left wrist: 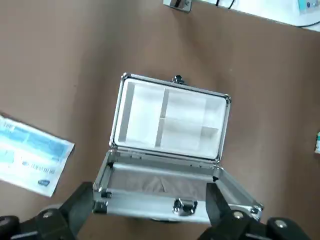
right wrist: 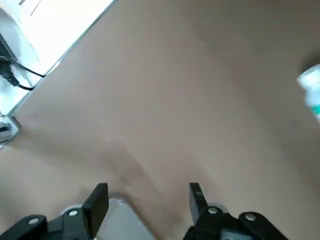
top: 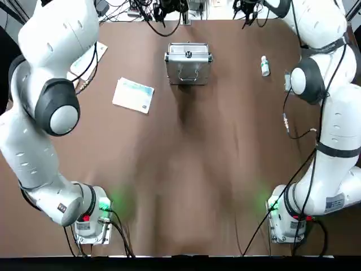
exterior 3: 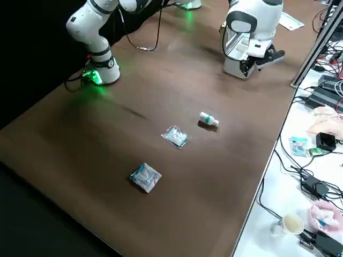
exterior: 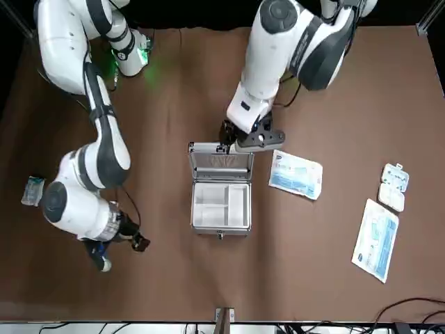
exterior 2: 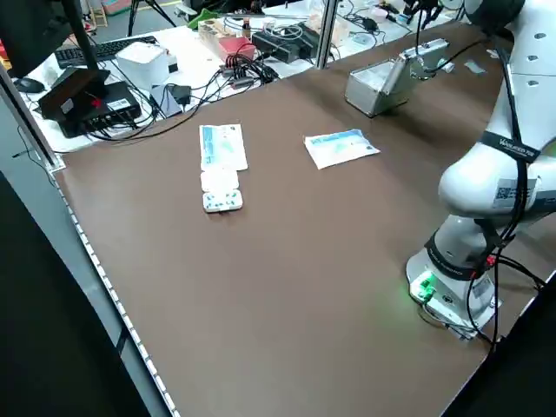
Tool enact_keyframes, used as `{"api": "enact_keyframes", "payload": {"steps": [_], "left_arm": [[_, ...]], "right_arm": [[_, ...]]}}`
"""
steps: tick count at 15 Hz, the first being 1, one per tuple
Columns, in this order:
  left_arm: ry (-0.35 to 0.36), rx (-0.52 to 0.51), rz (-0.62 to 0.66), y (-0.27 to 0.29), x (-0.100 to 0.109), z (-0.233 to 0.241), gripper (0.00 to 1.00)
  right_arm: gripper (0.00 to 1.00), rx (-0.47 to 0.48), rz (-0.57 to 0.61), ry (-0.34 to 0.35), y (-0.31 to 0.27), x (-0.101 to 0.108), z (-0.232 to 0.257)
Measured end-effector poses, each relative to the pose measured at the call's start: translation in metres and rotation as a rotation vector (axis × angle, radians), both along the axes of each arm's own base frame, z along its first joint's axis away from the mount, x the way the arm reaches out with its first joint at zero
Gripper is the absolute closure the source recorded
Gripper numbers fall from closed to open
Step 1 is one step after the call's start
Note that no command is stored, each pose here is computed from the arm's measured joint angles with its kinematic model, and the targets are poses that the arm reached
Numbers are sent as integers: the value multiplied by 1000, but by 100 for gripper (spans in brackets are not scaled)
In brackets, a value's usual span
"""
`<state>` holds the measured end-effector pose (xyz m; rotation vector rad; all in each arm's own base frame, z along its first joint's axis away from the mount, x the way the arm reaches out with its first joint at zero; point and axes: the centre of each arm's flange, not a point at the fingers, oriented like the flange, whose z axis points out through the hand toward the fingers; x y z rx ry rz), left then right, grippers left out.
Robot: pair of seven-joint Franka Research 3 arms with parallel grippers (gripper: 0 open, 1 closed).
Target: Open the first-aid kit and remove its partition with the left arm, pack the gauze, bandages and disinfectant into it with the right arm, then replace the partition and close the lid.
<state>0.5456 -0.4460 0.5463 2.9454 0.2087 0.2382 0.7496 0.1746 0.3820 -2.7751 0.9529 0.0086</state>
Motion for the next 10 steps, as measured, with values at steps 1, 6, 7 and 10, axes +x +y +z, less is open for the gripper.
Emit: {"api": "enact_keyframes", "payload": {"steps": [1, 6, 7, 10], "left_arm": [[0, 7, -26, 0, 4, -9, 1], [2, 21, -96, 1, 40, -79, 1], [0, 17, -94, 0, 44, -91, 1], [4, 10, -92, -5, 54, -126, 4]], "right_arm": [[26, -26, 32, -4, -10, -1, 12], [26, -67, 287, -14, -121, -25, 109], [26, -76, 334, -1, -136, -30, 112], [26, -88, 474, 34, -181, -38, 97]]}}
